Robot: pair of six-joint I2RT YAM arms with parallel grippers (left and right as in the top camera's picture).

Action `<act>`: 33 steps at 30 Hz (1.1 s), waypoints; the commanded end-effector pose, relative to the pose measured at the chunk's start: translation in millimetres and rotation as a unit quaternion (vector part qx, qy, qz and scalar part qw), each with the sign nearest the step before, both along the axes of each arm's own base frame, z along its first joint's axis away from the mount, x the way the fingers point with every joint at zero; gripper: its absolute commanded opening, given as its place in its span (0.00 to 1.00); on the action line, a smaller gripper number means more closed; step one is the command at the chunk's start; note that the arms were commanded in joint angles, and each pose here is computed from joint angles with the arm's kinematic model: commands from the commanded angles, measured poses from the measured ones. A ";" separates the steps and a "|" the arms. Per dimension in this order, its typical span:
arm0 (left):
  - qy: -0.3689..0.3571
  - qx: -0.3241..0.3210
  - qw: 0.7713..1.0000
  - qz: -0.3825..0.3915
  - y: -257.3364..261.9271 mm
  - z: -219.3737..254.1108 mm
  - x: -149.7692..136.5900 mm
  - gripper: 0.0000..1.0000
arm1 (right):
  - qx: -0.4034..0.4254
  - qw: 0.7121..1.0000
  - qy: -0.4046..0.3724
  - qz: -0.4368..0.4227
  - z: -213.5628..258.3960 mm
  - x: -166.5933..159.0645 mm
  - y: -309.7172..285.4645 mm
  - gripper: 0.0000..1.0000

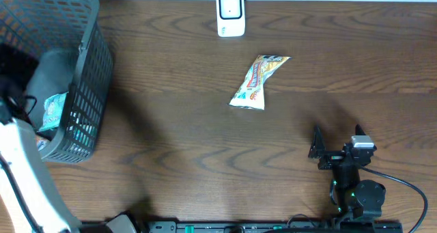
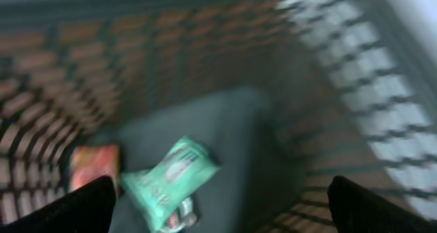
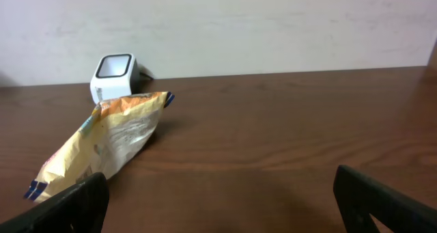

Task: Scan the item barcode
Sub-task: 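Reach the left gripper into the basket and grasp the green wipes pack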

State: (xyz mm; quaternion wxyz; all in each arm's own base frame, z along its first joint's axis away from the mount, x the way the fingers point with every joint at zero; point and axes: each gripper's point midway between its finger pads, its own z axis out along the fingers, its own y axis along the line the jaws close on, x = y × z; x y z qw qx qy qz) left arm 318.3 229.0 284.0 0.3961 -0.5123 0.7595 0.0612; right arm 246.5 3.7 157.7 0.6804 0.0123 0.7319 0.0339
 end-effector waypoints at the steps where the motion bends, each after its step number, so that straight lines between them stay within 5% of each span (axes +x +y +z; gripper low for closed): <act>1: 0.014 -0.077 0.997 0.028 6.5 -34.8 2.2 0.98 | -0.006 1.000 -0.001 0.004 -0.2 -0.4 1.8 0.99; 12: 0.128 -0.229 0.954 0.146 1.6 -146.3 -7.8 0.97 | -0.006 1.000 -0.001 0.004 -0.2 -0.4 1.8 0.99; 22: 0.168 -0.262 0.933 0.183 0.3 -189.2 -13.5 0.98 | -0.006 1.000 -0.001 0.004 -0.2 -0.4 1.8 0.99; 33: 0.157 -0.256 0.936 0.184 5.0 -219.0 -11.1 0.98 | -0.006 1.000 -0.001 0.004 -0.2 -0.4 1.8 0.99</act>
